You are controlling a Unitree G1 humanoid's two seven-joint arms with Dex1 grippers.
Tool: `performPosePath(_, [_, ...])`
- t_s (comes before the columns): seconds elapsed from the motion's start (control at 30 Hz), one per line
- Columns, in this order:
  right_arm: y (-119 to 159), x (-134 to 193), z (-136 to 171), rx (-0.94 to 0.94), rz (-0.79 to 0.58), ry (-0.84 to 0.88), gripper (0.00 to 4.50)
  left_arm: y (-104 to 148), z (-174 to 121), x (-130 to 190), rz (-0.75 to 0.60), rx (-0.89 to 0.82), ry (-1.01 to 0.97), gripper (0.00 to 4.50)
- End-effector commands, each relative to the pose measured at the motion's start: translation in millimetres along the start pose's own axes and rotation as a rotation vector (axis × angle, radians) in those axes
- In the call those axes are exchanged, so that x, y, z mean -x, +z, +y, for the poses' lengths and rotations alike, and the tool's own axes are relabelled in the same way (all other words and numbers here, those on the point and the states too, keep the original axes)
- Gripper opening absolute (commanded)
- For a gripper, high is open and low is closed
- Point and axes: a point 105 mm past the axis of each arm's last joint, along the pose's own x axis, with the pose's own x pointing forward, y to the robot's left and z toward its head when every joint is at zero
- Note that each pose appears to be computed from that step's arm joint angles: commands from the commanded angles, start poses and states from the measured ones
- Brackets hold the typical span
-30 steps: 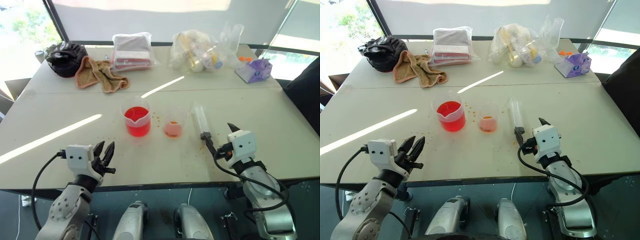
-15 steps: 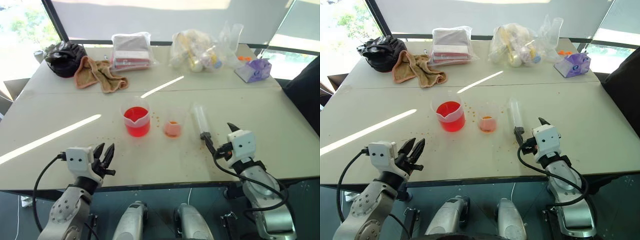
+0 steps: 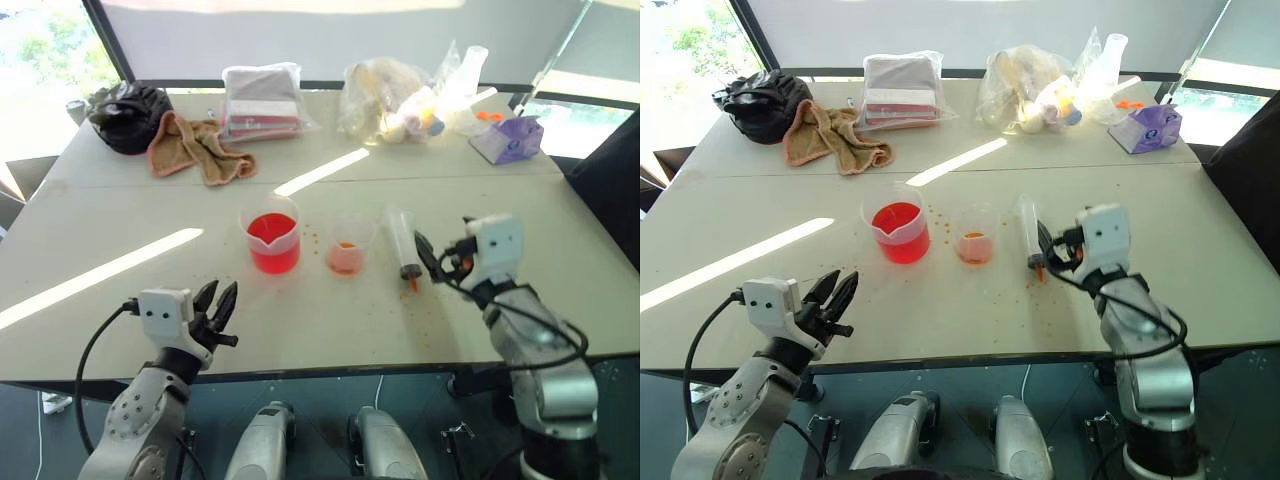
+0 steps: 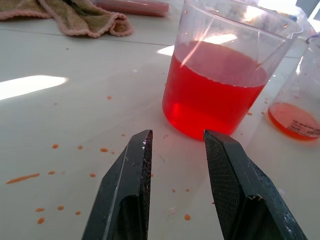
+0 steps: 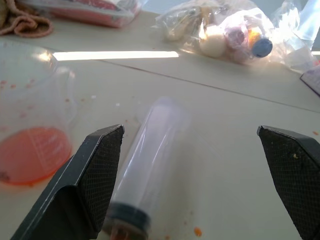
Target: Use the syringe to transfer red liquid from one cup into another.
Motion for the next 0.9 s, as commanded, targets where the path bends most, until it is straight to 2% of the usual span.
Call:
performPosePath(0.03, [24, -9, -6, 0.01, 0.07, 0.051, 4.41, 6, -12, -4, -0.014, -0.015, -0.09, 1.69])
performPosePath(0.1, [35, -18, -5, 0.099, 0.143, 0.105, 4.41, 5, -17, -7, 0.002, -0.015, -0.135, 1.69])
performPosePath(0.17, [50, -34, -9, 0.046, 0.285, 0.144, 4.41, 17, -29, -5, 0.025, -0.021, -0.331, 1.69])
performPosePath(0.23, [57, -41, -7, -0.014, 0.42, 0.189, 4.41, 37, -36, 0, 0.036, -0.038, -0.508, 1.69])
performPosePath(0.27, [57, -43, -6, -0.027, 0.455, 0.2, 4.41, 44, -37, 0, 0.038, -0.046, -0.548, 1.69])
performPosePath(0.4, [56, -59, -5, -0.078, 0.585, 0.222, 4.41, 106, -45, 3, 0.023, -0.139, -0.798, 1.69])
performPosePath(0.5, [51, -67, -1, -0.101, 0.667, 0.24, 4.41, 130, -51, 5, 0.063, -0.216, -0.917, 1.69])
performPosePath(0.6, [45, -73, 2, -0.124, 0.742, 0.235, 4.41, 142, -55, 8, 0.119, -0.309, -1.008, 1.69])
performPosePath(0.7, [40, -78, 8, -0.128, 0.798, 0.228, 4.41, 152, -56, 4, 0.127, -0.328, -1.056, 1.69])
performPosePath(0.9, [20, -86, 25, -0.155, 0.896, 0.241, 4.41, 155, -55, -8, 0.126, -0.386, -1.067, 1.69])
